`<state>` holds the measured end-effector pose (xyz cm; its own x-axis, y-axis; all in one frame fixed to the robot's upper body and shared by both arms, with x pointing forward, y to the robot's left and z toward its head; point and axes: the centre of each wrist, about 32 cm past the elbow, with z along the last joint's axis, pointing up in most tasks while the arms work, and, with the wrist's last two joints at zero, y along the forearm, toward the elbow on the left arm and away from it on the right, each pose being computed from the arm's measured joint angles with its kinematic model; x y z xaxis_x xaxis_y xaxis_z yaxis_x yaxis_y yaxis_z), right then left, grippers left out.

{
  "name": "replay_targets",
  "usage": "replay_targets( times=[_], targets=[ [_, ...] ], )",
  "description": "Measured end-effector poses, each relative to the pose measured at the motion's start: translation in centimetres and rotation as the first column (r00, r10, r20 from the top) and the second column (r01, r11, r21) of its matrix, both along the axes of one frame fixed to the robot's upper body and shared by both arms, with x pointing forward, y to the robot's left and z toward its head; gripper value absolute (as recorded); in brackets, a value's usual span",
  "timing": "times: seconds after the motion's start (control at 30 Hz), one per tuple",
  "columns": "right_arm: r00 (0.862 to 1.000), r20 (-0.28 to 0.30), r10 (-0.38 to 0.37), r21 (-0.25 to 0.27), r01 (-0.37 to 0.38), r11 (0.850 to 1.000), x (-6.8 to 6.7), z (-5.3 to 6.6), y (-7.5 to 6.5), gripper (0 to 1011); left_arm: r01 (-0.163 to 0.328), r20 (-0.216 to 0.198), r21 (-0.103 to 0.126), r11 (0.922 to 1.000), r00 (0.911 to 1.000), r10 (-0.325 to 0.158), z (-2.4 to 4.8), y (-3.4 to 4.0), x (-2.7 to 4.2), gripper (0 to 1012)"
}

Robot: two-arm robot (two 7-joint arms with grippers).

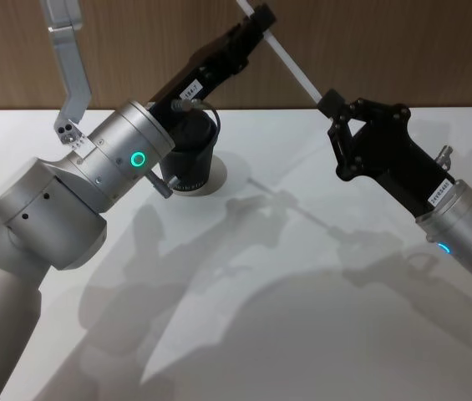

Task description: Pick up the straw with one hand, pass it to the other hand, and insert it into the cup.

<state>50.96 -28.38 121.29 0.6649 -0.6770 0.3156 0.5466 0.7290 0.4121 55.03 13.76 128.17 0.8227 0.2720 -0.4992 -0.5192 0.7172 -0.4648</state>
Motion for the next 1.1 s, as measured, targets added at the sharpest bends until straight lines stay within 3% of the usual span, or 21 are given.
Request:
replay_targets(
  times=[0.13, 0.57, 0.77, 1.1],
  targets=[
    [1.000, 0.000, 0.000, 0.000, 0.000, 1.000, 0.00, 0.00, 0.00, 0, 0.000, 0.000, 0.000, 1.0000, 1.0000, 0.000, 0.00, 0.00, 0.00, 37],
    [1.000, 0.000, 0.000, 0.000, 0.000, 1.000, 0.00, 0.00, 0.00, 8, 0.000, 0.000, 0.000, 1.0000, 1.0000, 0.000, 0.00, 0.01, 0.00, 17],
    [1.000, 0.000, 0.000, 0.000, 0.000, 1.000, 0.00, 0.00, 0.00, 128, -0.001, 0.000, 0.000, 1.0000, 1.0000, 0.001, 0.00, 0.02, 0.00, 17],
    [1.000, 0.000, 0.000, 0.000, 0.000, 1.000, 0.00, 0.00, 0.00, 450, -0.003, 0.003, 0.003, 1.0000, 1.0000, 0.003, -0.01, 0.02, 0.00, 17]
  ],
)
